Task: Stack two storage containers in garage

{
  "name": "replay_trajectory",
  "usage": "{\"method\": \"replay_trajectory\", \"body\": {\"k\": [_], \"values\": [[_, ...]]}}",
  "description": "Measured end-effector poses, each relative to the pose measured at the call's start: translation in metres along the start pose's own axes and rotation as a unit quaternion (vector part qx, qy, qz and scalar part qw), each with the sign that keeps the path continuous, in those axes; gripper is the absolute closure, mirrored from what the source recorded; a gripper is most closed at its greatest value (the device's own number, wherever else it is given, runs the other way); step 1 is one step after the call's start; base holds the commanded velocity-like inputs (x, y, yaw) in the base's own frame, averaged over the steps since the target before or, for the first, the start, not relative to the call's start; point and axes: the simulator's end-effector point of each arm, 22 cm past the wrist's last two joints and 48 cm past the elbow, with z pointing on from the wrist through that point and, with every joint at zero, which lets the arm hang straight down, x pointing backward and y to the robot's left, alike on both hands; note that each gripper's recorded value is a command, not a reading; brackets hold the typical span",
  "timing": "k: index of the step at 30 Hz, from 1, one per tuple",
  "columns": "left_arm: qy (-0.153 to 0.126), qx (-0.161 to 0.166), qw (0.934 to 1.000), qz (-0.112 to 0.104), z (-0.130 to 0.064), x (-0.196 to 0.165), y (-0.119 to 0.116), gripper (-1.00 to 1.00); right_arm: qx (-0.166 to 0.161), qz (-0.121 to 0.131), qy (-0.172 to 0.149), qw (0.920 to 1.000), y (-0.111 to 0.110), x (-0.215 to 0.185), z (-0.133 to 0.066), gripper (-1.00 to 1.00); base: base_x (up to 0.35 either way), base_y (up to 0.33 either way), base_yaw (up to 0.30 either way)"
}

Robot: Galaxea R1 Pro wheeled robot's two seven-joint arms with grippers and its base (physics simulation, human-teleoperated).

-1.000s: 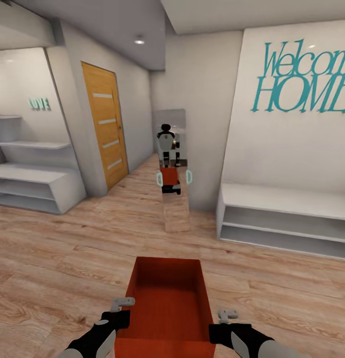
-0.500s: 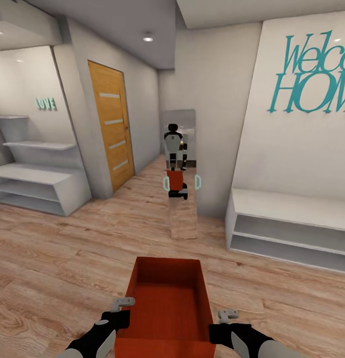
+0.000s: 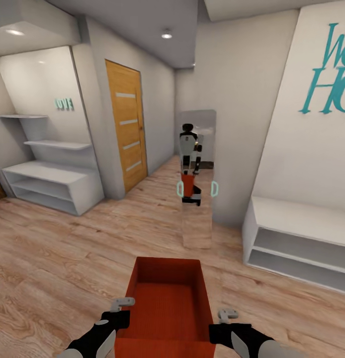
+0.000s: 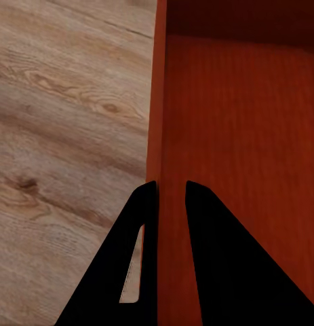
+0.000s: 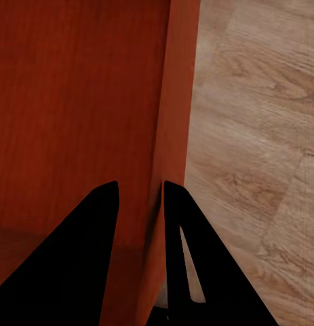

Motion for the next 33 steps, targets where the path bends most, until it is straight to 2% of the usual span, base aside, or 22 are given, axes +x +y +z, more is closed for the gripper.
{"method": "replay_trajectory", "body": {"k": [23,33], "values": [[0.001,0.0,1.0,0.0,0.0003,0.0007,-0.0001,1.0,0.0,0.0,0.001,1.0,-0.0002,0.0006,0.0004,1.0,0.328,0.001,0.279],[0.003,0.0,1.0,0.0,0.0011,0.0025,0.0004,1.0,0.0,0.001,0.003,1.0,-0.0001,0.0023,0.0014,1.0,0.328,0.084,0.274]]}}
